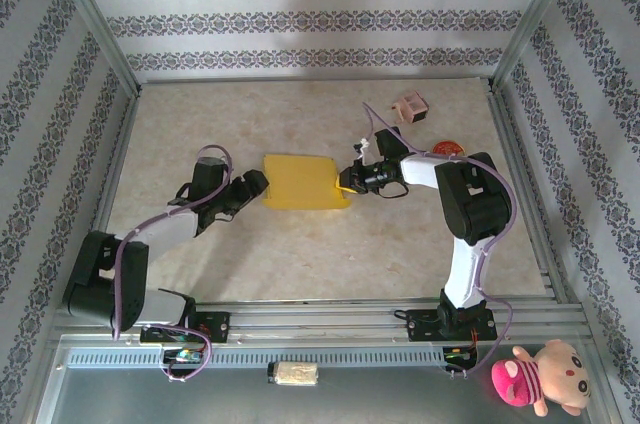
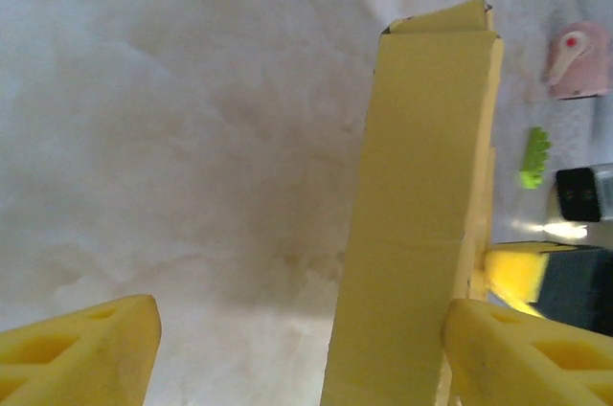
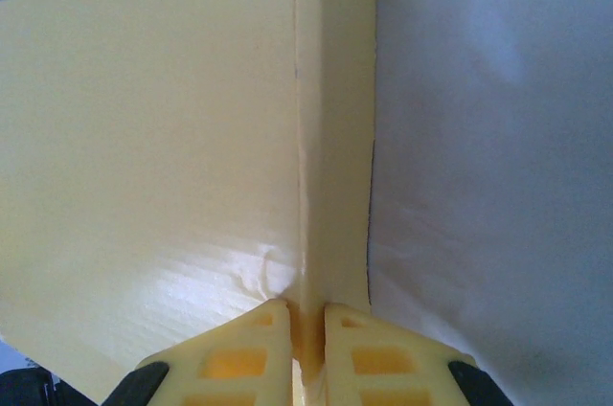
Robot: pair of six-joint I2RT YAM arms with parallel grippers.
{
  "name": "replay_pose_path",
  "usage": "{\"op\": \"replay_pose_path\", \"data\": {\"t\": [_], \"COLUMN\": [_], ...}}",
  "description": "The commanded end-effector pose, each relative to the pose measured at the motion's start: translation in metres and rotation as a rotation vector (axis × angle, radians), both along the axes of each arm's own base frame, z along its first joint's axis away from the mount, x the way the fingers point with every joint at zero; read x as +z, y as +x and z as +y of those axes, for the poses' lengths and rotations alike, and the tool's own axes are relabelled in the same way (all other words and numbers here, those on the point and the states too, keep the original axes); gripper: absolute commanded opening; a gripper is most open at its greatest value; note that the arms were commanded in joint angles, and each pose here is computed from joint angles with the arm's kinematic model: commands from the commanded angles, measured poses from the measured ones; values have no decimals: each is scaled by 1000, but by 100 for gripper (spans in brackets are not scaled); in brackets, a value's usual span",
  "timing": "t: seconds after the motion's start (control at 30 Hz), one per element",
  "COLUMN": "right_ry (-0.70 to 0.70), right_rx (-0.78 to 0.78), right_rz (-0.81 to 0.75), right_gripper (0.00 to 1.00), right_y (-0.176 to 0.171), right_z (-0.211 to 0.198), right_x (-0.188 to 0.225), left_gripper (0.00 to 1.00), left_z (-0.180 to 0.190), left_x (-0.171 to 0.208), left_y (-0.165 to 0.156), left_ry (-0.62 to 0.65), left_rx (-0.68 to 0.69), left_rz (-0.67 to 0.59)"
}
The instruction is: Fold the paper box
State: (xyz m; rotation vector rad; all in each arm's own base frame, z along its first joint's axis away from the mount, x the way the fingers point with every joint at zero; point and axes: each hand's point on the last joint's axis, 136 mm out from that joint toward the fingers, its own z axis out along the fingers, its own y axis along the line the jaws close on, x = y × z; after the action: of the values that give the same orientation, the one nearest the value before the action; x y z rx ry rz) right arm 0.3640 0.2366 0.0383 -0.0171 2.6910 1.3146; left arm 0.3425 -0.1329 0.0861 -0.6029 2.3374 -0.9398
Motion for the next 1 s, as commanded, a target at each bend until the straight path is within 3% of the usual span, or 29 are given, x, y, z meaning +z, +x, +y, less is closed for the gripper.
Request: {"op": "replay_pose_path", "data": {"t": [0.0,0.3,0.53,0.7,0.8,0.97], "right_ry": [-159,-159,-162,-164,-165,-160], "right_rx": [-48,-54,-55,-53,-52,-50], "right_rz": [128,132,127,127,130,131], "right_gripper": [13,13,13,14,13,13], "right_y": [-20,-19,-18,-18,-18,-16], "right_z": [-26,-26,-26,-26,-26,-24], "right_x": [-57,-55,-52,-51,-52,-51], "left_gripper": [79,75,75,82,92,94], "left_z": [-24,-37,-52,-49,-46,-32], "left_x": [35,30,69,81,80,38], "left_y": [18,25,35,32,30,28], "left_ry": [-138,-240,-352,-318,-285,-115], "left_rx": [-77,-80,-118,-121,-117,-70], "left_rz": [-155,-181,-350,-397,-387,-192]}}
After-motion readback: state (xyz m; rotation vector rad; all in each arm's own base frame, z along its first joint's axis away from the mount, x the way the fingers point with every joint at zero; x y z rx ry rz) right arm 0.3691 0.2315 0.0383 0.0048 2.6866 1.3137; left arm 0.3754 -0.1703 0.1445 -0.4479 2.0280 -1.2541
